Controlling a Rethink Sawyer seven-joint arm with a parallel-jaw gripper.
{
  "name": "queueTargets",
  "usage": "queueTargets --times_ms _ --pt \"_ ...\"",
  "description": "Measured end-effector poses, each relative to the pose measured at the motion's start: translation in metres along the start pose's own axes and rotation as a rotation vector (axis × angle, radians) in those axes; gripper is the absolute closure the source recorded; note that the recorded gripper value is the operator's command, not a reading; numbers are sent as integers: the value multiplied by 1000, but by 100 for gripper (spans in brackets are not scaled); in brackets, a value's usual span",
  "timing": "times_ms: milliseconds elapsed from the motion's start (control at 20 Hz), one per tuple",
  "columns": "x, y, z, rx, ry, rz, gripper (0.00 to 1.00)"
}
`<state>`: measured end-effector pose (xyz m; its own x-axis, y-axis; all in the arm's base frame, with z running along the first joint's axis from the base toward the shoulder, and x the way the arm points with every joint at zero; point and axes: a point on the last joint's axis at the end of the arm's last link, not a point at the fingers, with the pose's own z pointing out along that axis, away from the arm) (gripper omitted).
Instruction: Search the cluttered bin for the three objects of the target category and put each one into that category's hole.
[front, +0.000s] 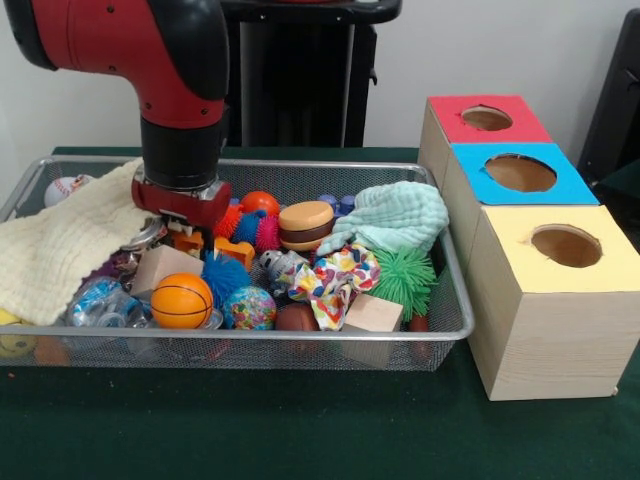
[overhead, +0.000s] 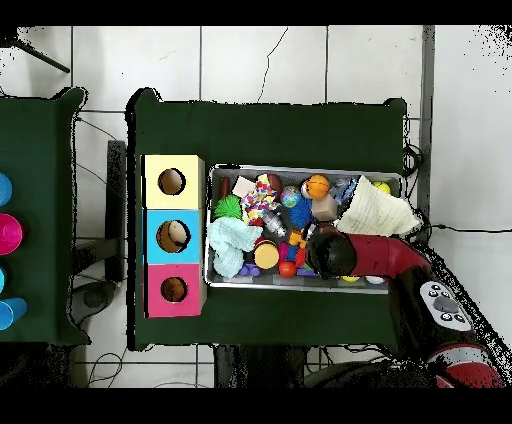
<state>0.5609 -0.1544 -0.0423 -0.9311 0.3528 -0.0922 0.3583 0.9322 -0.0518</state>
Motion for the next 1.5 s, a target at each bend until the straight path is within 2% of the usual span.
queueTargets --times_ms 450,850,900,1100,1500 --pt "-2 -5 8 -40 16 37 0" --pt "-4 -5 8 -41 37 42 0" --pt "-5 -5 9 -40 41 42 100" --pt "-15 -3 6 -36 63 48 100" --pt "-20 0 6 -31 106 48 100"
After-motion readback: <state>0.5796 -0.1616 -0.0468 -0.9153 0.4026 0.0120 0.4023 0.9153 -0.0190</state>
